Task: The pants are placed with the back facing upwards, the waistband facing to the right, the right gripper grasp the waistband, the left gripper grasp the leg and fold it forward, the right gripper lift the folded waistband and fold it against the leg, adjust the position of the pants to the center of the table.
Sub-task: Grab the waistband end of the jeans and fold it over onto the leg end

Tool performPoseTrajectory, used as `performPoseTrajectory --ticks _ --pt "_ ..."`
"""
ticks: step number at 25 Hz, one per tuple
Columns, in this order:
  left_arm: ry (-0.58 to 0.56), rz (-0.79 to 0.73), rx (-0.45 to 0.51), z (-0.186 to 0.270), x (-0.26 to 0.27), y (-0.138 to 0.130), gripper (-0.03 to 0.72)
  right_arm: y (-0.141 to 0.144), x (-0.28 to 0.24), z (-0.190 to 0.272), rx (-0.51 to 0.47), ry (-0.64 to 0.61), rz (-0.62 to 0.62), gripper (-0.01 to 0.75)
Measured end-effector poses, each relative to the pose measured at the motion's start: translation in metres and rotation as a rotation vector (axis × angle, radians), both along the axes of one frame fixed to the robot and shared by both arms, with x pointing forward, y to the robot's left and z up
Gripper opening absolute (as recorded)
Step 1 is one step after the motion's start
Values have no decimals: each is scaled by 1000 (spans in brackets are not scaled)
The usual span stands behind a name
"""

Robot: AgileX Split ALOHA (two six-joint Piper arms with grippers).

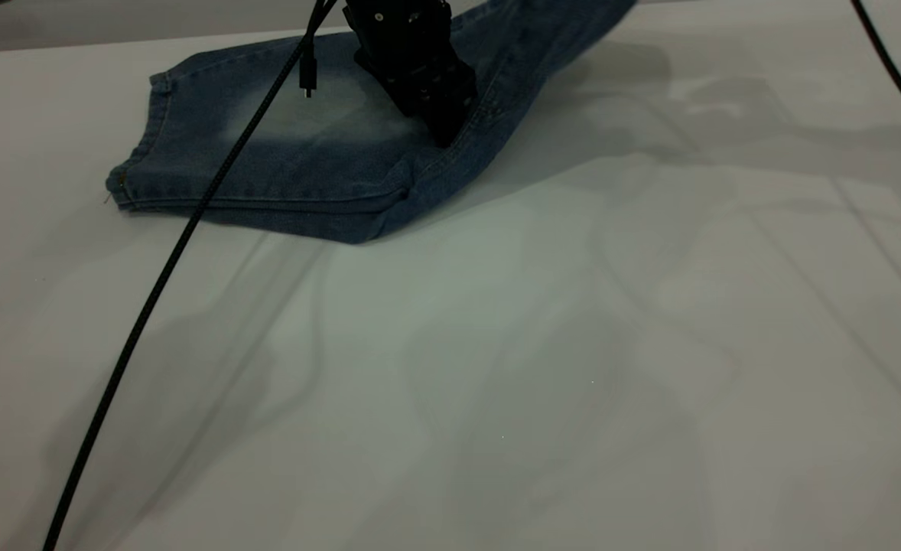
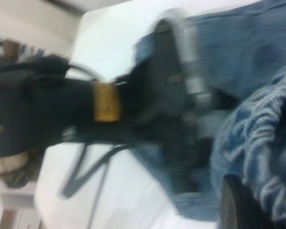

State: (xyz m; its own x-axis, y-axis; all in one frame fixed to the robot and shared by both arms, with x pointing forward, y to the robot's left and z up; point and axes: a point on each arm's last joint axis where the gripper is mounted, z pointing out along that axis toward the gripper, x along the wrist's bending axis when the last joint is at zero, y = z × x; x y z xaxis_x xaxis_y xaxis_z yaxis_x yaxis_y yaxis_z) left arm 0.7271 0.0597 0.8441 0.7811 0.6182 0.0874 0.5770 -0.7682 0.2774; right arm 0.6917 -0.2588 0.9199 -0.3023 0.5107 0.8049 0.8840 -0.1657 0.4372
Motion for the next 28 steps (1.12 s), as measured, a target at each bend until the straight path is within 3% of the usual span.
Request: performPoseTrajectory --ticks 7,16,19,25,28 --pt "19 -3 14 1 -2 1 504 31 -6 4 15 -2 96 57" --pt "66 -14 64 48 -6 6 504 31 -7 3 9 14 91 57" --pt "15 -8 76 61 -1 7 504 31 -7 3 11 18 89 57" --pt "-78 102 202 75 16 41 504 30 -7 3 10 22 87 58" --pt "-80 202 210 75 25 67 504 30 -6 2 7 23 82 58"
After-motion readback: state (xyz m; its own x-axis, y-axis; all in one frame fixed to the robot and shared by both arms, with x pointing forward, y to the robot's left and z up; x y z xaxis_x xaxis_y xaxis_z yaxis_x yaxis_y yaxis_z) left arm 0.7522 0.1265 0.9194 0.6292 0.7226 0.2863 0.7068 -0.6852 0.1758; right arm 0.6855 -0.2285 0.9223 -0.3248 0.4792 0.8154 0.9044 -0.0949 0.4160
